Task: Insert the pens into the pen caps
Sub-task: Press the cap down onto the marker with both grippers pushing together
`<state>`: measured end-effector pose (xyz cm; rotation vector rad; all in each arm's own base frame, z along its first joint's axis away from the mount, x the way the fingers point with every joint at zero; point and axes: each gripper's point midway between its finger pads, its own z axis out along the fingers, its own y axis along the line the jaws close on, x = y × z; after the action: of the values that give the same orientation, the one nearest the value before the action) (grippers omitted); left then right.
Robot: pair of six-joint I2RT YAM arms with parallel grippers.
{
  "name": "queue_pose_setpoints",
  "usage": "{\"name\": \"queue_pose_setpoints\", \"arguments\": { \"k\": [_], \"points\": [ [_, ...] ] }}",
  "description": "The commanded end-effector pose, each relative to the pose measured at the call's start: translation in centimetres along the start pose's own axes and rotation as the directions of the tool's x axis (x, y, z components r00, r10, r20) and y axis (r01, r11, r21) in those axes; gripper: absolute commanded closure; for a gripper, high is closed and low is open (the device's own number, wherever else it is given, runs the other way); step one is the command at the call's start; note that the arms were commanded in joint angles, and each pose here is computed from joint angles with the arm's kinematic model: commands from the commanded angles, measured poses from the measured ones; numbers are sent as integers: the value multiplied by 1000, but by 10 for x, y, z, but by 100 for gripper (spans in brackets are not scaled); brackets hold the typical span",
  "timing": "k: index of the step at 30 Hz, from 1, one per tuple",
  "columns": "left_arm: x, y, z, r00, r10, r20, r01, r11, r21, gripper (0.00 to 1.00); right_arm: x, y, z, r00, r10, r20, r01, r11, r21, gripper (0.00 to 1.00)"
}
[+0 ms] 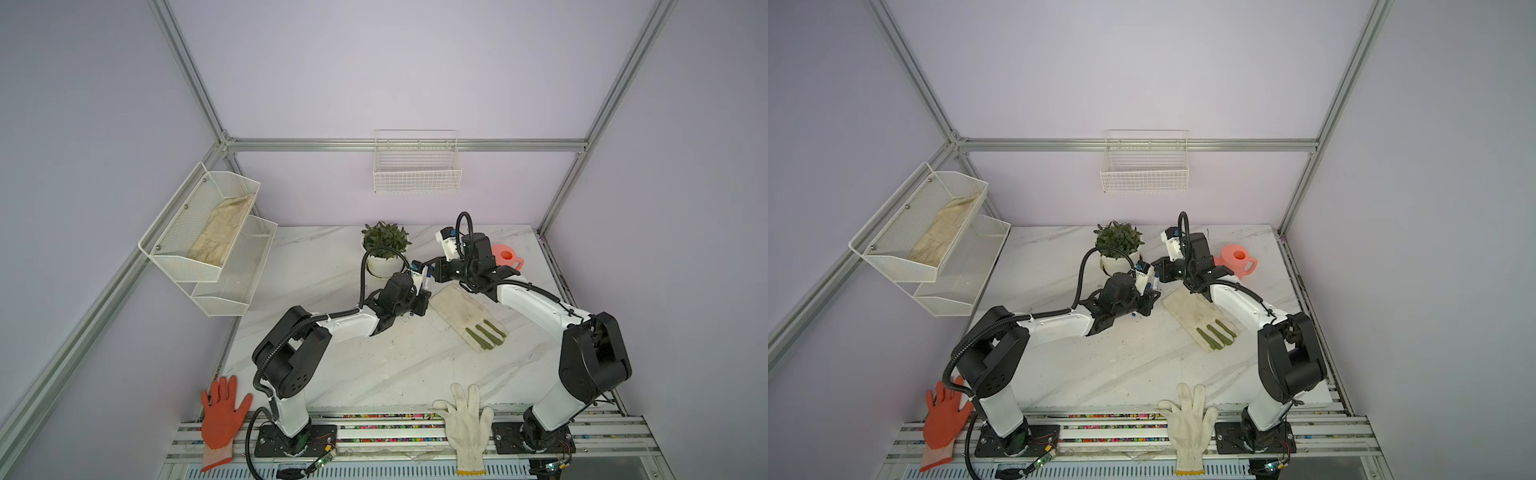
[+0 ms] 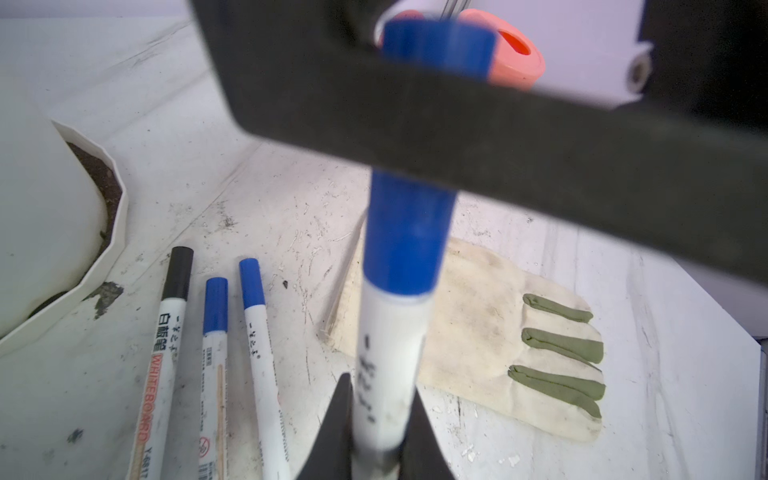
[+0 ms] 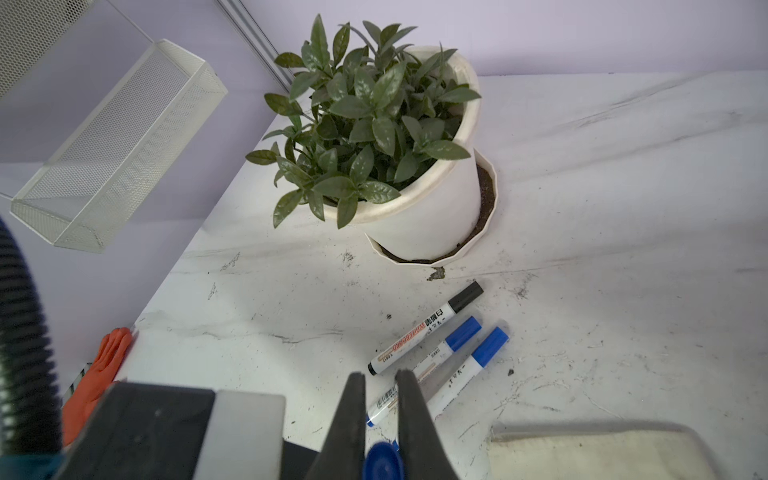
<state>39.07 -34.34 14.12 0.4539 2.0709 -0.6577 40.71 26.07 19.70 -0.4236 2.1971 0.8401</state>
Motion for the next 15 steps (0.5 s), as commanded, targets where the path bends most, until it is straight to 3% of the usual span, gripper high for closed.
{"name": "queue_pose_setpoints", "arguments": {
  "k": [1,9,13,15],
  "points": [
    [-228,81,-106,721,-107,684,287,945,-155,100,143,-23,-22,854,247,-458,-205,969,140,100],
    [-152,44,-52,879,-55,473,161,969,-186,100,88,-11,-20,922,194,-334,-179,981,75,100],
    [-117,39,-34,913,-76,402,160,971,-180,100,66,-7,-20,936,206,-287,-202,978,44,100],
    [-104,36,-26,924,-98,370,166,974,-156,100,57,-6,-20,939,213,-269,-214,976,27,94]
  ]
}}
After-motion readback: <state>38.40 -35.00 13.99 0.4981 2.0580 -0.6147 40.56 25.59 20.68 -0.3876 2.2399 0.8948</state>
